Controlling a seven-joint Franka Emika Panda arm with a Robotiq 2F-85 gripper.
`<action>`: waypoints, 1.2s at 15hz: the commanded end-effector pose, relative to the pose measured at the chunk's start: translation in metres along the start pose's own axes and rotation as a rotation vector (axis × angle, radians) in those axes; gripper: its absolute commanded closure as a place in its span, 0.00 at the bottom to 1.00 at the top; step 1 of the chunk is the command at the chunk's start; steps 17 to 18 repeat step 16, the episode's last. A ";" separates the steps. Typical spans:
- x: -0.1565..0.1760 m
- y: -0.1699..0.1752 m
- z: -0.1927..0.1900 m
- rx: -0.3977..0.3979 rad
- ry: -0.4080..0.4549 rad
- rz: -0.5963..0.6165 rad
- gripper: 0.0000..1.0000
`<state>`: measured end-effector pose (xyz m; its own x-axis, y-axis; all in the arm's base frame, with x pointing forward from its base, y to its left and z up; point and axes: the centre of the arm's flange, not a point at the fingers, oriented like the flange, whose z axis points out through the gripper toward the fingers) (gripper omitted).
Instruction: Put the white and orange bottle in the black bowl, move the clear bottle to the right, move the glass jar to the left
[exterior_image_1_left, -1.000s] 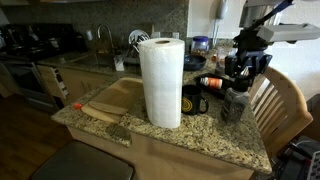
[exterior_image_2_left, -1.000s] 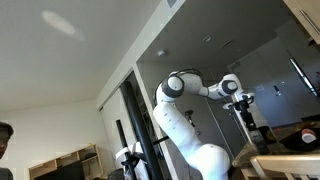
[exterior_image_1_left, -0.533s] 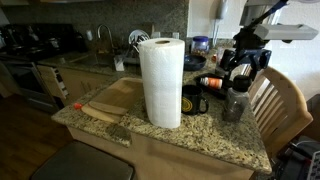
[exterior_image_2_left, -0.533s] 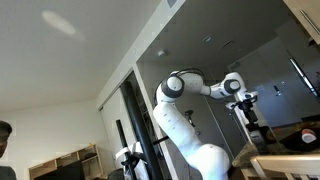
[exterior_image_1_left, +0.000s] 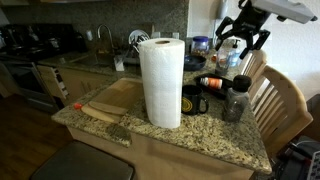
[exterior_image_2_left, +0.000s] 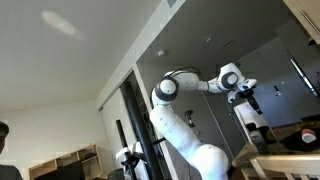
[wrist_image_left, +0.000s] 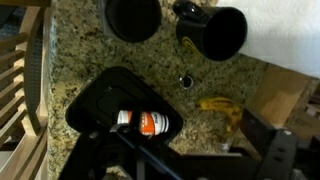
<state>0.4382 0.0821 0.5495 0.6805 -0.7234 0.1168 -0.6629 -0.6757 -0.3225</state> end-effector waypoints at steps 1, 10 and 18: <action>0.024 0.004 -0.039 0.065 0.114 0.151 0.00; 0.073 0.037 -0.065 0.051 0.275 0.424 0.00; 0.068 0.032 -0.065 0.054 0.270 0.410 0.00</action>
